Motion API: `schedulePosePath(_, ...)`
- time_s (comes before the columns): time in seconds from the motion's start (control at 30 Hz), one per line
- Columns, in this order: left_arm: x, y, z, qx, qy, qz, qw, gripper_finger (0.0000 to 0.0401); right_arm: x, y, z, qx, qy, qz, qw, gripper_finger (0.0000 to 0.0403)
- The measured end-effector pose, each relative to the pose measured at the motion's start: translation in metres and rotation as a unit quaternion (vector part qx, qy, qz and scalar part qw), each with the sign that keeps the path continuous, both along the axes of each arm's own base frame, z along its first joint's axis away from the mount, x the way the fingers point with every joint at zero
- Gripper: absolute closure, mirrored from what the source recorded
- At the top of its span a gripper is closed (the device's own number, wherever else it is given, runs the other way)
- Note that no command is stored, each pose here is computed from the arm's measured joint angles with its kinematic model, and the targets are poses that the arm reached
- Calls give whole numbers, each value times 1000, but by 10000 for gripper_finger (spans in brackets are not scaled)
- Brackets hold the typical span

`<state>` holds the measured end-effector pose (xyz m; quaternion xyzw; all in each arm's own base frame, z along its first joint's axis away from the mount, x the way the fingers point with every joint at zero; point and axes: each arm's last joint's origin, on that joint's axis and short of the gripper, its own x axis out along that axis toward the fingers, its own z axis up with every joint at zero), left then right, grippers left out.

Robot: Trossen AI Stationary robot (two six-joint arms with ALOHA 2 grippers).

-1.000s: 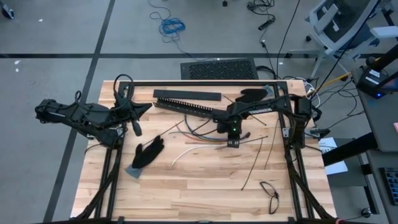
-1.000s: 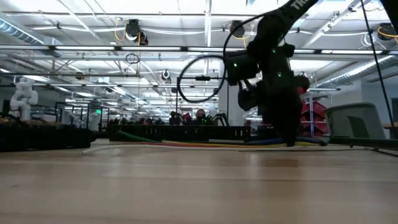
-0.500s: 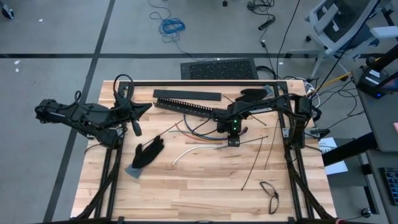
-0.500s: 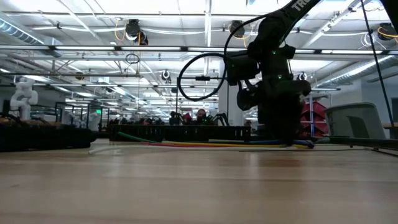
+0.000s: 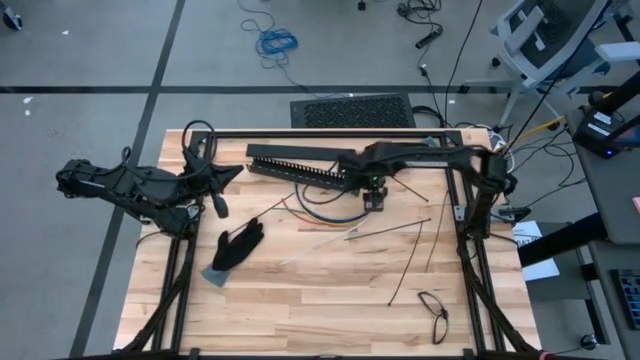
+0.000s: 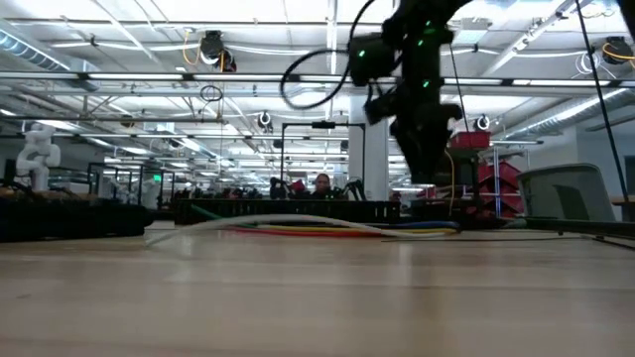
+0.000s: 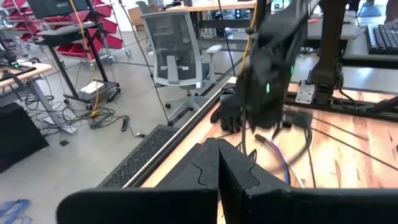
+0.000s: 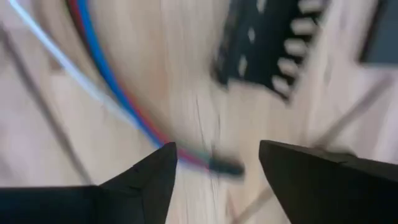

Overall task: Ziptie cables
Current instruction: Prepare the zip tie

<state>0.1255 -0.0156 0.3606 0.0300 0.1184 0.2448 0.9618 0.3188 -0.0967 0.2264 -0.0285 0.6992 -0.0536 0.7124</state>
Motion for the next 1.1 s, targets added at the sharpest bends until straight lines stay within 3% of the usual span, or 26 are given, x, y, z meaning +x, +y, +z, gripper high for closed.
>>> schedulePosePath(0.27,5,0,-3,4,12,9,1000,401,-81,28,47,26,0,-74,997,247)
schedulePosePath(0.43,37,3,-18,26,79,32,996,401,-123,55,50,64,-48,-176,981,269)
schedulePosePath(0.57,67,10,-39,6,146,12,989,391,-137,74,34,92,-75,-215,969,266)
schedulePosePath(0.73,93,19,-62,-28,202,-18,979,371,-153,88,-3,86,-1,-192,978,248)
schedulePosePath(0.9,113,23,-69,-46,186,-32,981,356,-166,87,-25,41,42,-181,982,245)
schedulePosePath(1.1,148,29,-79,-72,128,-77,986,353,-172,89,-39,54,56,-181,980,275)
